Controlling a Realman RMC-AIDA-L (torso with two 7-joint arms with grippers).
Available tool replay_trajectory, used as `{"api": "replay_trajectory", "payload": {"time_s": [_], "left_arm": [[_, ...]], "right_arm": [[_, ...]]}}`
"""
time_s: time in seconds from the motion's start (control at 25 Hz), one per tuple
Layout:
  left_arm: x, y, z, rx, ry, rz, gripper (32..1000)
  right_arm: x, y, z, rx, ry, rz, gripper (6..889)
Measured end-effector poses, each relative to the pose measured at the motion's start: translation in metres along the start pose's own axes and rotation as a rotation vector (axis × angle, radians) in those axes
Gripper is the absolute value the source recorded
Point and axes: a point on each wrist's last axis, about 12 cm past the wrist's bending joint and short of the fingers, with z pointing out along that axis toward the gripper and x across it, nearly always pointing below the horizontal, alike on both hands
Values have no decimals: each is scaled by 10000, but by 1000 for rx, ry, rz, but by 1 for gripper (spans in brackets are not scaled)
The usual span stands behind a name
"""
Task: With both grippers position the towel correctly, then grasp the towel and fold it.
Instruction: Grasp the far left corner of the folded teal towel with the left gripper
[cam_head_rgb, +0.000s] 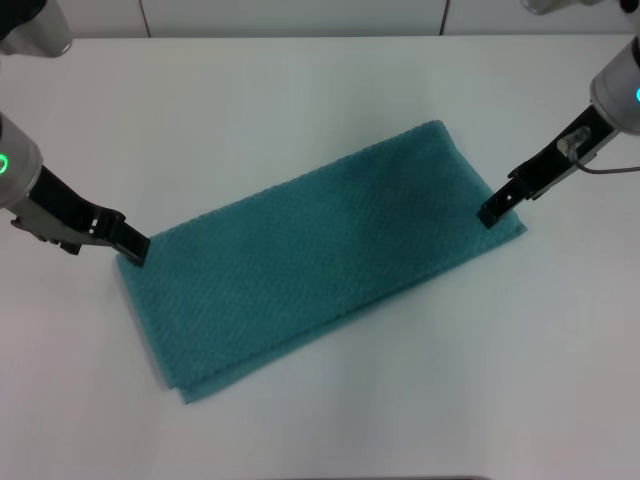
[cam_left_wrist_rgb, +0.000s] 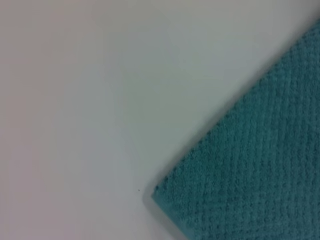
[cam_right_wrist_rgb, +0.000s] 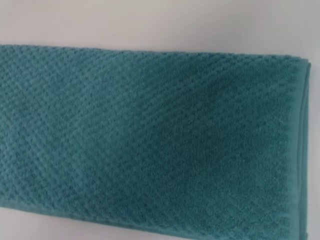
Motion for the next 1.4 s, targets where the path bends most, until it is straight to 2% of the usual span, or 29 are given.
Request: {"api": "replay_trajectory", "payload": {"time_s": [1.12,1.4], "left_arm": [[-14,2,1,-2,-12,3,834],[-35,14,83,1,-3,1,834]], "right_arm": [[-33,-12,-13,15,-16,-3,852],[-41,-19,-14,20,-24,-2,851]]}}
